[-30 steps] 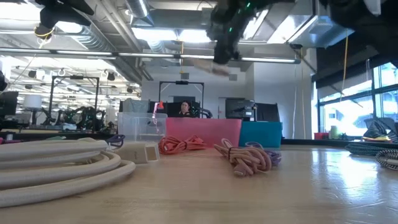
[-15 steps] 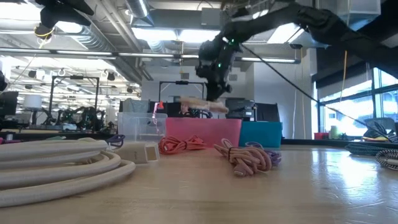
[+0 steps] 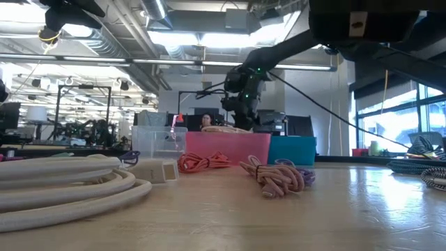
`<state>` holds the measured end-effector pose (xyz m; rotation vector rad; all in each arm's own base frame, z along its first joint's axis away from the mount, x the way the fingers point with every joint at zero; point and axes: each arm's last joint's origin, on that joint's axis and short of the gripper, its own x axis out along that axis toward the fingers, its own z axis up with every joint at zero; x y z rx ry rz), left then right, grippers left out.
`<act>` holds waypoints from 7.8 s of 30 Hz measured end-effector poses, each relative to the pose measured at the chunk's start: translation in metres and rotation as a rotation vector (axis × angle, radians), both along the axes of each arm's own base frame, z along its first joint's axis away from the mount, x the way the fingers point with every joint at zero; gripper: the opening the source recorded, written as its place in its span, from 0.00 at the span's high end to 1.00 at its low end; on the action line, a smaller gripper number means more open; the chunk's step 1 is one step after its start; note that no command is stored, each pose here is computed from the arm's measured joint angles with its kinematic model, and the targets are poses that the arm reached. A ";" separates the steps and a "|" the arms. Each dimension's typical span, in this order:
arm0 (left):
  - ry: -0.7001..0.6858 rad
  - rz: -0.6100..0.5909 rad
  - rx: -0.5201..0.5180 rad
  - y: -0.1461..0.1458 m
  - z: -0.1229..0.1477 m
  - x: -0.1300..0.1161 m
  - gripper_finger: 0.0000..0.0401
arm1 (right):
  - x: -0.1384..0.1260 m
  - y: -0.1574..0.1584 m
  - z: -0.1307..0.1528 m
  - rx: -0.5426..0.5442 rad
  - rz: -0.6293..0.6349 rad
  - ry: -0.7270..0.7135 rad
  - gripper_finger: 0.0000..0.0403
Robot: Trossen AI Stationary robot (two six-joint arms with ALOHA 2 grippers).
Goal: Pick & Place USB Port
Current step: Put the white HDMI cable into the pink bin, then put the pink charger cable into the transparent bin
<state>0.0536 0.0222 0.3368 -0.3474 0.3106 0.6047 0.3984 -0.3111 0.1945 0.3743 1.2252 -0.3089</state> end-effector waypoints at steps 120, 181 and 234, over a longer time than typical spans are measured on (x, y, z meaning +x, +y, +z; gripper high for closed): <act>0.533 -0.757 -0.348 -0.071 -0.098 0.207 0.97 | -0.103 0.294 0.270 -0.263 0.151 -0.218 0.59; 0.753 -0.427 -0.286 0.286 -0.120 0.318 0.81 | -0.133 0.293 0.291 -0.338 0.112 -0.283 0.59; 0.511 0.010 -0.950 -0.015 -0.114 0.101 0.62 | -0.139 0.291 0.295 -0.394 0.123 -0.281 0.59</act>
